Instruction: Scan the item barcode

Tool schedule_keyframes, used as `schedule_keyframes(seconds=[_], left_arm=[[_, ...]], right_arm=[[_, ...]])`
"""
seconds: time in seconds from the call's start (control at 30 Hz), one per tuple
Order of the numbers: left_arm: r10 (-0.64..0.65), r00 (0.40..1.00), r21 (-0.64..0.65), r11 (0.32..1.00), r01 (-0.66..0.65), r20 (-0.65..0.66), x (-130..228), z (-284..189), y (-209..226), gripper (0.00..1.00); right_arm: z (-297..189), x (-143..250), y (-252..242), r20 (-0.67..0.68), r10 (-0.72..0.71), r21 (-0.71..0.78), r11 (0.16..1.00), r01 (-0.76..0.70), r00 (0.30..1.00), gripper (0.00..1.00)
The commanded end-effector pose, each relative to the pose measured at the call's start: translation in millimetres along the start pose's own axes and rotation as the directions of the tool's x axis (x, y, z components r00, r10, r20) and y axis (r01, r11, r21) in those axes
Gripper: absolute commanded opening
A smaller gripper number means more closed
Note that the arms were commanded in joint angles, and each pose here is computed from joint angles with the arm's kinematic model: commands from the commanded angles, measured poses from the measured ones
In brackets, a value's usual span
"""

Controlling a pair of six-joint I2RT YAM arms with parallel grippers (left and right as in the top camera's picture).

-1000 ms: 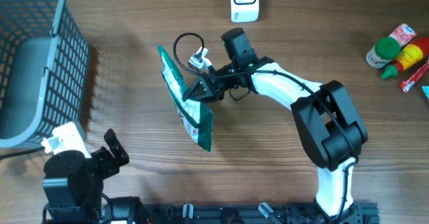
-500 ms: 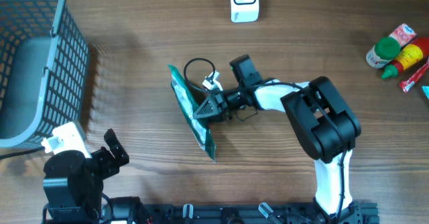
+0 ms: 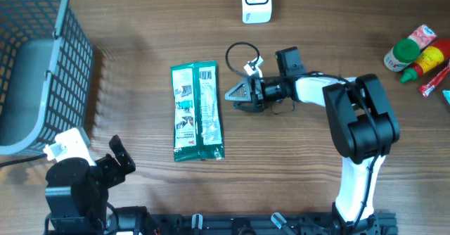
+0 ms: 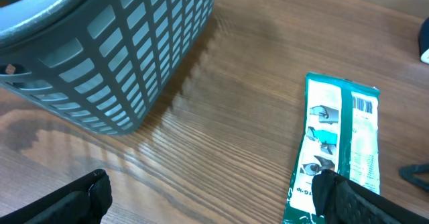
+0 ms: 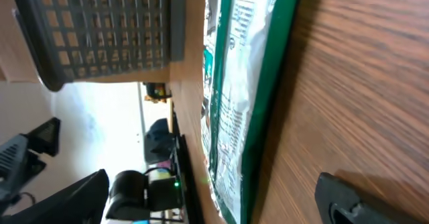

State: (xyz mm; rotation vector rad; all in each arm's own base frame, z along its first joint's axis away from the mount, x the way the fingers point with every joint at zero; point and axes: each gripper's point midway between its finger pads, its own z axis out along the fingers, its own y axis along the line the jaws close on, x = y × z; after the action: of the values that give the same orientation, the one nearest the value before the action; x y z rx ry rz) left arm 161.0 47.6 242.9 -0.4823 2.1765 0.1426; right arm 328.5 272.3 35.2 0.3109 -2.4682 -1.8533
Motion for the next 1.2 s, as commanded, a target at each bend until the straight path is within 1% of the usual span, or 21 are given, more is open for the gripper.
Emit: schedule_keyframes(seconds=[0.0,0.07,0.17,0.27,0.3,0.4,0.43,0.47,0.53,0.6,0.73,0.8,0.83,0.93,1.0,1.03,1.07,1.1,1.13,1.17], left_arm=[[0.003,1.000,0.011,1.000,-0.003,0.007,-1,-1,-2,1.00],[0.003,1.000,0.011,1.000,-0.003,0.007,-1,-1,-2,1.00],[0.002,1.000,0.011,1.000,-0.003,0.007,-1,-1,-2,1.00],[0.002,1.000,0.011,1.000,-0.003,0.007,-1,-1,-2,1.00],[0.003,1.000,0.011,1.000,-0.003,0.007,-1,-1,-2,1.00],[0.003,1.000,0.011,1.000,-0.003,0.007,-1,-1,-2,1.00],[0.002,1.000,0.011,1.000,-0.003,0.007,-1,-1,-2,1.00],[0.003,1.000,0.011,1.000,-0.003,0.007,-1,-1,-2,1.00],[0.003,1.000,0.011,1.000,-0.003,0.007,-1,-1,-2,1.00],[0.003,1.000,0.011,1.000,-0.003,0.007,-1,-1,-2,1.00],[0.002,1.000,0.011,1.000,-0.003,0.007,-1,-1,-2,1.00],[0.002,1.000,0.011,1.000,-0.003,0.007,-1,-1,-2,1.00],[0.002,1.000,0.011,1.000,-0.003,0.007,-1,-1,-2,1.00],[0.002,1.000,0.011,1.000,-0.003,0.007,-1,-1,-2,1.00],[0.003,1.000,0.011,1.000,-0.003,0.007,-1,-1,-2,1.00],[0.002,1.000,0.011,1.000,-0.003,0.007,-1,-1,-2,1.00],[0.002,1.000,0.011,1.000,-0.003,0.007,-1,-1,-2,1.00],[0.003,1.000,0.011,1.000,-0.003,0.007,-1,-1,-2,1.00],[0.003,1.000,0.011,1.000,-0.003,0.007,-1,-1,-2,1.00],[0.002,1.000,0.011,1.000,-0.003,0.007,-1,-1,-2,1.00]], right_arm=[[34,10,-40,-0.013,-0.035,0.257,0.966,0.037,0.999,0.99],[44,11,-61,0.029,0.009,0.424,0.906,-0.020,1.000,1.00],[61,23,-60,0.019,0.047,0.453,0.890,-0.051,0.999,1.00],[61,28,-74,0.104,0.167,0.531,0.824,-0.196,0.981,1.00],[62,31,-79,0.119,0.197,0.541,0.809,-0.230,0.973,0.95],[64,37,-94,0.148,0.266,0.546,0.781,-0.303,0.953,0.24],[65,38,-99,0.161,0.289,0.543,0.773,-0.329,0.944,0.05],[67,37,-102,0.171,0.302,0.537,0.770,-0.345,0.938,0.05],[72,32,-99,0.155,0.273,0.510,0.801,-0.313,0.950,0.05],[75,25,-89,0.122,0.201,0.477,0.847,-0.235,0.972,0.04],[63,17,-67,0.088,0.103,0.475,0.870,-0.133,0.991,0.04],[47,10,-39,0.051,-0.010,0.469,0.883,-0.016,0.999,0.04],[42,11,-20,0.011,-0.077,0.438,0.897,0.064,0.997,0.04],[28,28,20,-0.096,-0.211,0.372,0.899,0.232,0.973,0.04],[15,38,26,-0.145,-0.256,0.418,0.860,0.293,0.956,0.05],[6,38,22,-0.152,-0.259,0.480,0.824,0.301,0.954,0.05],[-13,36,15,-0.154,-0.269,0.595,0.743,0.307,0.951,0.04],[-28,33,13,-0.152,-0.277,0.669,0.677,0.305,0.949,0.04],[-49,29,17,-0.165,-0.304,0.749,0.580,0.319,0.938,0.04],[-62,27,25,-0.178,-0.324,0.783,0.525,0.333,0.929,0.04]])
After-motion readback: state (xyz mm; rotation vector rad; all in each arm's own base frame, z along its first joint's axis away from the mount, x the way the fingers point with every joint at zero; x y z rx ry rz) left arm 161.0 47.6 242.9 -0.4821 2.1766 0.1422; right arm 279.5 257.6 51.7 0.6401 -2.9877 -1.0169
